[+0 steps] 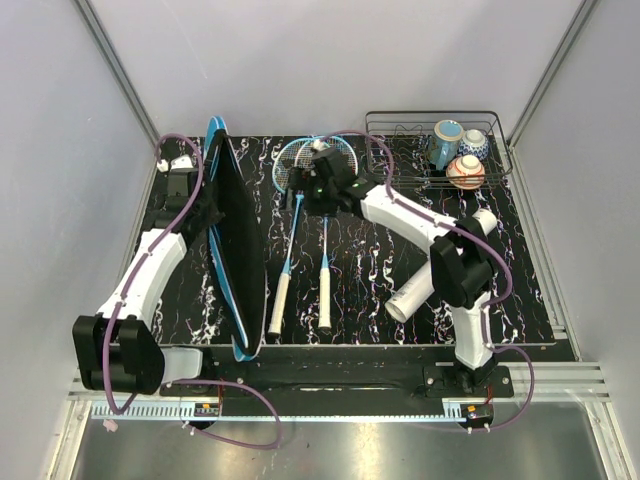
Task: Pack up the badminton gear
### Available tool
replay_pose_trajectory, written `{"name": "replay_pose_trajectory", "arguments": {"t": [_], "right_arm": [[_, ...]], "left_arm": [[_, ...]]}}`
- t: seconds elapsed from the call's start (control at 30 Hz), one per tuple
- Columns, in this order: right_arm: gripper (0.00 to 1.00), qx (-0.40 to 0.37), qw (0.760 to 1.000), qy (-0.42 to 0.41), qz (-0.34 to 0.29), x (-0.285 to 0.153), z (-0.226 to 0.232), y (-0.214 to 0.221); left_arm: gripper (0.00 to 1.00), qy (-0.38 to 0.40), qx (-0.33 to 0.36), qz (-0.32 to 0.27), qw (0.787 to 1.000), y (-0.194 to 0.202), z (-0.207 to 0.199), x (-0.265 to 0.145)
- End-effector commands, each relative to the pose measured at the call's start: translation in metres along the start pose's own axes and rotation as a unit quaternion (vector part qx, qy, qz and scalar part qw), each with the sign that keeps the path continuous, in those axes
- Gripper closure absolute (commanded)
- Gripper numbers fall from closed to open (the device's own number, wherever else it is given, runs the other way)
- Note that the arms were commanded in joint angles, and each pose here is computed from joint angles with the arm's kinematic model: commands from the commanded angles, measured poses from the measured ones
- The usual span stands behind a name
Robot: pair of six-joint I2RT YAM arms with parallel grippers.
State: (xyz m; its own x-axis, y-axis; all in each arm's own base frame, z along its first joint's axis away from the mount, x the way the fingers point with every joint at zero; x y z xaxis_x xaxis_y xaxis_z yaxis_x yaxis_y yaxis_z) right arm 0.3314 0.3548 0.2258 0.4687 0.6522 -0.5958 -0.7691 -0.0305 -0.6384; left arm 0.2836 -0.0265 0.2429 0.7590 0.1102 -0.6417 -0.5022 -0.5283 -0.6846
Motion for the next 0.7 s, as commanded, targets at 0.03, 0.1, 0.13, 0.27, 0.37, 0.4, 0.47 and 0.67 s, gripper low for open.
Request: {"name": "replay_pose_trajectory", "arguments": {"t": [0.03, 0.1, 0.13, 0.27, 0.37, 0.4, 0.47, 0.67], "right_arm": [[0.00, 0.063, 0.996, 0.055, -0.023, 0.014, -0.042, -0.008], [0.00, 0.093, 0.991, 0.100, -0.013, 0.028, -0.052, -0.004], [0.00, 0.100, 0.987, 0.123, 0.007, 0.039, -0.057, -0.002], [0.08, 0.123, 0.980, 0.154, 0.033, 0.064, -0.059, 0.009], [0.12, 0.115, 0.965, 0.234, 0.029, 0.076, -0.058, 0.017], [0.14, 0.113, 0.961, 0.253, 0.019, 0.078, -0.057, 0.015], [0.18, 0.104, 0.957, 0.270, 0.021, 0.088, -0.053, 0.025], [0.33, 0.068, 0.948, 0.311, 0.013, 0.109, -0.037, 0.042]], "left_arm": [[1.00, -0.042, -0.014, -0.014, 0.999, -0.008, 0.007, 0.006], [1.00, -0.047, -0.027, -0.012, 0.998, -0.008, 0.011, 0.007], [1.00, -0.048, -0.030, -0.011, 0.998, -0.007, 0.013, 0.008], [1.00, -0.059, -0.041, -0.007, 0.997, -0.003, 0.018, 0.010], [1.00, -0.061, -0.054, 0.000, 0.997, -0.005, 0.018, 0.012], [1.00, -0.066, -0.056, 0.007, 0.996, -0.005, 0.020, 0.013], [1.00, -0.061, -0.059, 0.013, 0.996, -0.006, 0.018, 0.013], [1.00, -0.069, -0.071, 0.008, 0.995, -0.009, 0.025, 0.012]]}}
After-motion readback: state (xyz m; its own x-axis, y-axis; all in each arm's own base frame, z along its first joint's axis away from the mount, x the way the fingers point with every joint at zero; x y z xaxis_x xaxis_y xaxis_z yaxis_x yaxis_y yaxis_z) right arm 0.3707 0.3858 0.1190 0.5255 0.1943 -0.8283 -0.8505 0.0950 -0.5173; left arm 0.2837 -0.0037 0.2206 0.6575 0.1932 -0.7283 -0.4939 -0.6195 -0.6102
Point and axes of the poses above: each gripper's point midway between its finger pads, its own x axis out along the fingers, its own z axis along the line the jaws close on, y = z × x, the point moved 10 cm from there along -x, back along the fingers, and after that the axes turned 9 degrees about -x, right-handed, at the moved point
